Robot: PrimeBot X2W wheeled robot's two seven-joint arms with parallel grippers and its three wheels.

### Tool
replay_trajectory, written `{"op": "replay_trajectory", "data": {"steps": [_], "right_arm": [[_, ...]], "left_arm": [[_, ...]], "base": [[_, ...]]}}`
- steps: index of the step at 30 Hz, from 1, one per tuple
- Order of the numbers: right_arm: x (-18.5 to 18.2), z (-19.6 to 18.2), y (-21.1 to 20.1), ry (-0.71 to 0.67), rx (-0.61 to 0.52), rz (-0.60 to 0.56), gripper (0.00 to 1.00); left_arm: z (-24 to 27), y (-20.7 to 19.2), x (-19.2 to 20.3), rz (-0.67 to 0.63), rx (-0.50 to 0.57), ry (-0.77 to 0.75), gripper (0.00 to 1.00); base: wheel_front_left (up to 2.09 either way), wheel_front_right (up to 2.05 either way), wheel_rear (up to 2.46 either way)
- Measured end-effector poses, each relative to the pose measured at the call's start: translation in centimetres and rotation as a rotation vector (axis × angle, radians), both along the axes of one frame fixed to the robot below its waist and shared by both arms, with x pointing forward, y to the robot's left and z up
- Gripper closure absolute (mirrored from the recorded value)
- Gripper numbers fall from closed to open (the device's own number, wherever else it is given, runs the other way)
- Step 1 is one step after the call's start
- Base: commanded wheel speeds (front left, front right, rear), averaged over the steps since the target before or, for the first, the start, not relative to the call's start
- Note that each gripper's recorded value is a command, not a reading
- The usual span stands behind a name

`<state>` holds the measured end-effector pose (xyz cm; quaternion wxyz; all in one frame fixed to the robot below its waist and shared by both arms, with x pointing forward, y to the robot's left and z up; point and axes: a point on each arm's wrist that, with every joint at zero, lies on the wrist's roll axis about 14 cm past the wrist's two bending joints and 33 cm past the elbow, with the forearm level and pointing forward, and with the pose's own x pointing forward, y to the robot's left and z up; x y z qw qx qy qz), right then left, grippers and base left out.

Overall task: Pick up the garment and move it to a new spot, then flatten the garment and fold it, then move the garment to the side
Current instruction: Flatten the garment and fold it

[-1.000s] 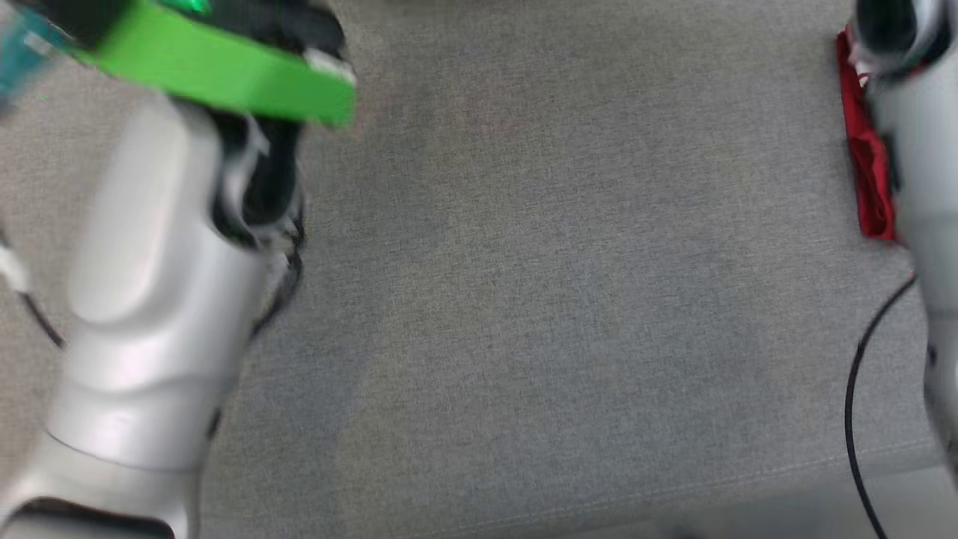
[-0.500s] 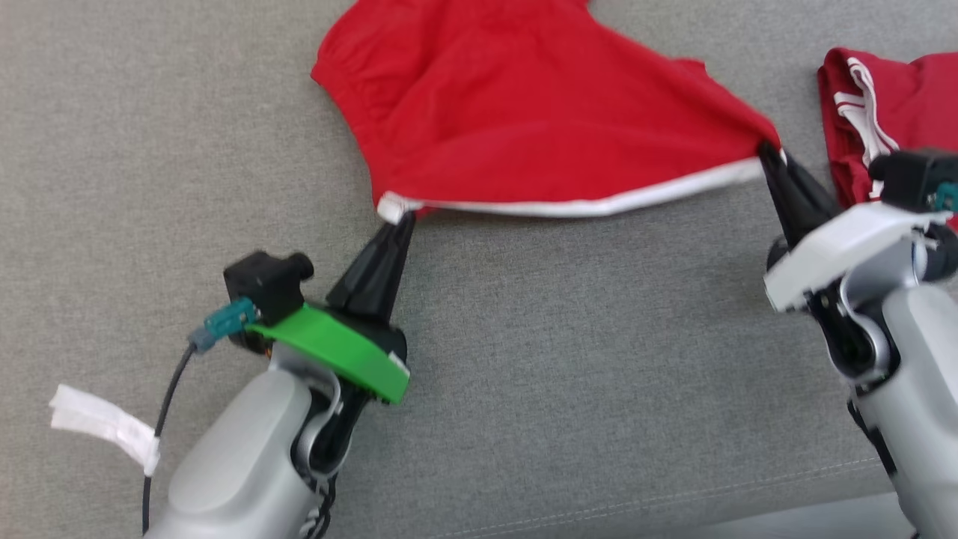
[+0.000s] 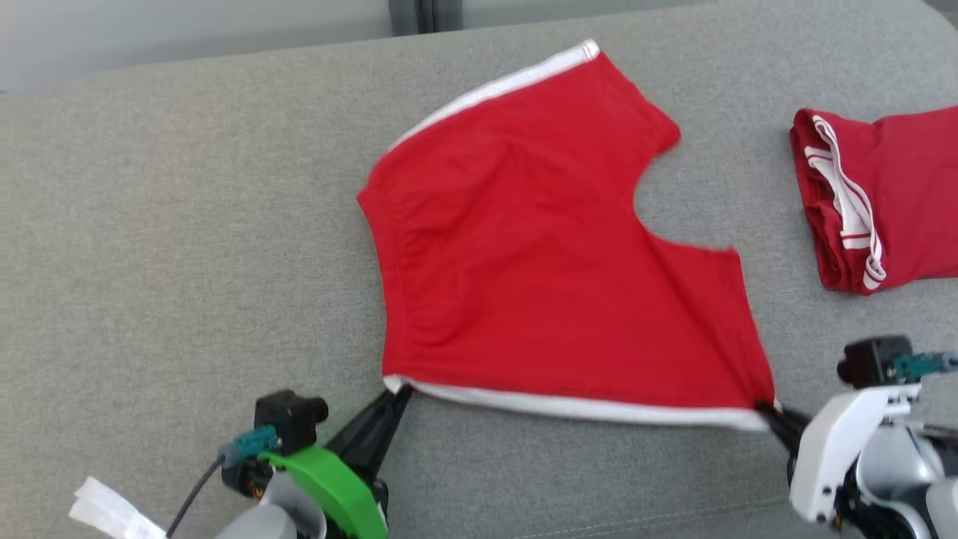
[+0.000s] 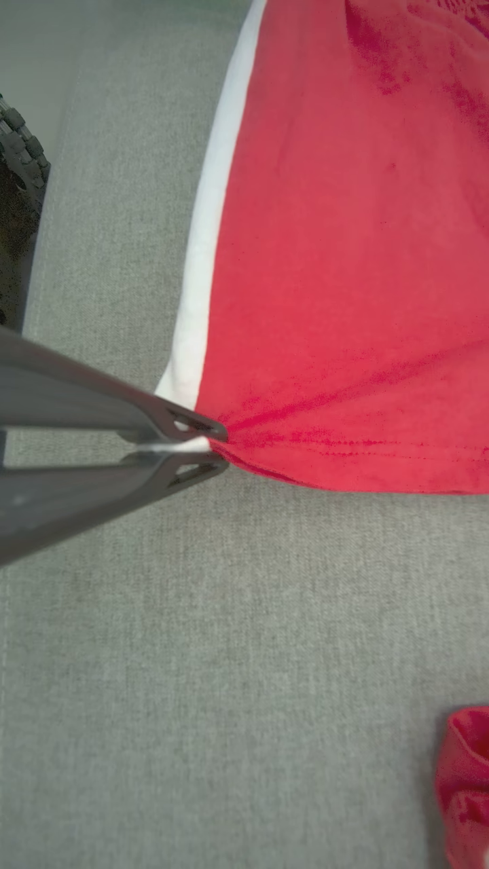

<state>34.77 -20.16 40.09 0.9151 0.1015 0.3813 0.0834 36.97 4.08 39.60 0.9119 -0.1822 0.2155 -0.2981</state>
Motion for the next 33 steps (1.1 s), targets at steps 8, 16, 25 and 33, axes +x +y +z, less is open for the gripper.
{"op": "replay_trajectory", "data": {"steps": [8, 16, 25, 33], "right_arm": [[-5.6, 0.2, 0.7, 0.176, 0.002, 0.033, 1.0], [1.2, 7.1, -0.9, -0.134, -0.128, 0.042, 1.0], [11.5, 8.9, 1.2, -0.312, -0.156, 0.111, 1.0], [19.5, 7.7, 3.2, -0.357, -0.204, 0.173, 1.0]], "left_arm": [[-1.0, 1.0, -4.7, -0.036, 0.055, 0.072, 1.0], [1.7, 1.0, -3.8, 0.012, 0.001, 0.01, 1.0], [4.9, 0.1, 3.5, 0.086, -0.069, -0.113, 1.0], [3.6, 0.5, 9.1, 0.181, -0.044, -0.087, 1.0]], "base": [[0.0, 0.0, 0.0], [0.0, 0.0, 0.0], [0.0, 0.0, 0.0], [0.0, 0.0, 0.0]]}}
